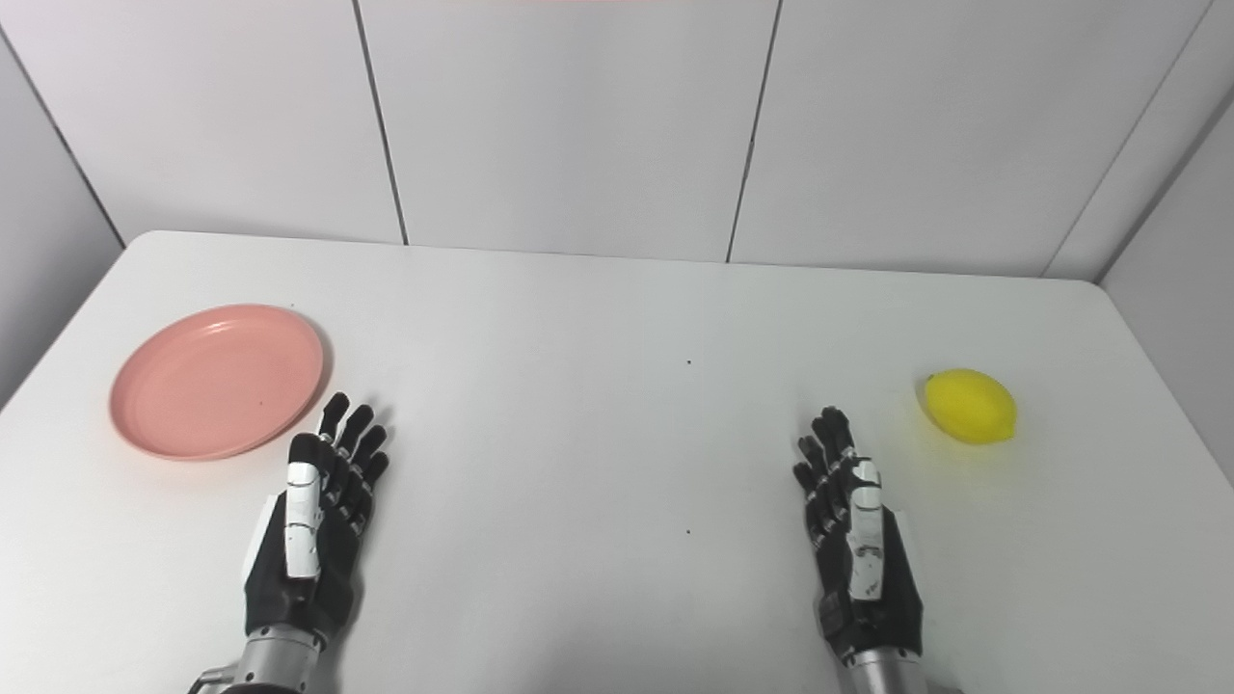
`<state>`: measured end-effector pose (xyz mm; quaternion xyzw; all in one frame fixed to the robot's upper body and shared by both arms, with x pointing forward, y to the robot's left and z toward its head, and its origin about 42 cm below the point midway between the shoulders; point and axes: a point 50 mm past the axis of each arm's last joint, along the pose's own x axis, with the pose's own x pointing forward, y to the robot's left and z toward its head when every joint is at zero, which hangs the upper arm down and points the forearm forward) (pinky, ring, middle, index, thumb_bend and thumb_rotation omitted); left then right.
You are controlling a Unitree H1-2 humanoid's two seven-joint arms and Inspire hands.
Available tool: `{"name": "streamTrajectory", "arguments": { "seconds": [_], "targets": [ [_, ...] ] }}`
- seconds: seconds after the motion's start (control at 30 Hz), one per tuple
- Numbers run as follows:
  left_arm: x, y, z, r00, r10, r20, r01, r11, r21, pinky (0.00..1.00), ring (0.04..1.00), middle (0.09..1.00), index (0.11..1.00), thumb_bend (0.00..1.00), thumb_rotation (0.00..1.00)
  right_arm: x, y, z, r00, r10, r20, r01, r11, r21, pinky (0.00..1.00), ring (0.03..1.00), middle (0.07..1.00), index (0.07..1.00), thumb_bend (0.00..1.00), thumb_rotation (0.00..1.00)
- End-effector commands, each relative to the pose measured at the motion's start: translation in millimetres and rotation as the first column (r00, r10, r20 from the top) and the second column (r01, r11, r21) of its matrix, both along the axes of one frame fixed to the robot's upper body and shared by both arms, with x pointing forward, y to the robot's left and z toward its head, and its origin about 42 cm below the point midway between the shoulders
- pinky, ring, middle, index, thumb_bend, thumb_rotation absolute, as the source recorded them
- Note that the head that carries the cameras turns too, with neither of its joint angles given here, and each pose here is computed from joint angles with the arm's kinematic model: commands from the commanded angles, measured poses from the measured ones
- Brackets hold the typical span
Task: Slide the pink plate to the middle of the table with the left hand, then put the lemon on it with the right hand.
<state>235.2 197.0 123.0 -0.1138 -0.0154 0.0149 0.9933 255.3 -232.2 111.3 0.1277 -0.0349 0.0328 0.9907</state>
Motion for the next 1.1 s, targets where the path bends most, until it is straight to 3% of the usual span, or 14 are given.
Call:
{"name": "streamTrajectory", "arguments": {
  "seconds": [0.0, 0.6, 1.07],
  "targets": [
    [-13.7, -0.9, -10.9, 1.0, 0.013, -0.025, -0.013, 1.0, 0.009, 1.0, 0.968, 0.979, 1.0, 0.67, 0.95, -5.0, -6.6, -16.3, 1.0, 0.004, -0.031, -0.004, 1.0, 0.0, 1.0, 0.983, 0.992, 0.981, 0.77, 1.0],
    [-11.2, -24.6, -17.6, 1.0, 0.025, -0.018, -0.025, 1.0, -0.01, 1.0, 0.966, 0.974, 1.0, 0.65, 0.94, -4.9, -31.0, -22.7, 0.999, 0.02, -0.037, -0.02, 1.0, -0.012, 1.0, 1.0, 1.0, 1.0, 0.77, 1.0],
    [-10.2, -26.1, -25.1, 0.999, 0.03, -0.023, -0.031, 0.999, -0.016, 1.0, 0.963, 0.974, 0.998, 0.63, 0.95, -3.7, -30.7, -29.0, 0.999, 0.015, -0.05, -0.015, 1.0, -0.006, 1.0, 1.0, 1.0, 1.0, 0.76, 1.0]
  ]
}}
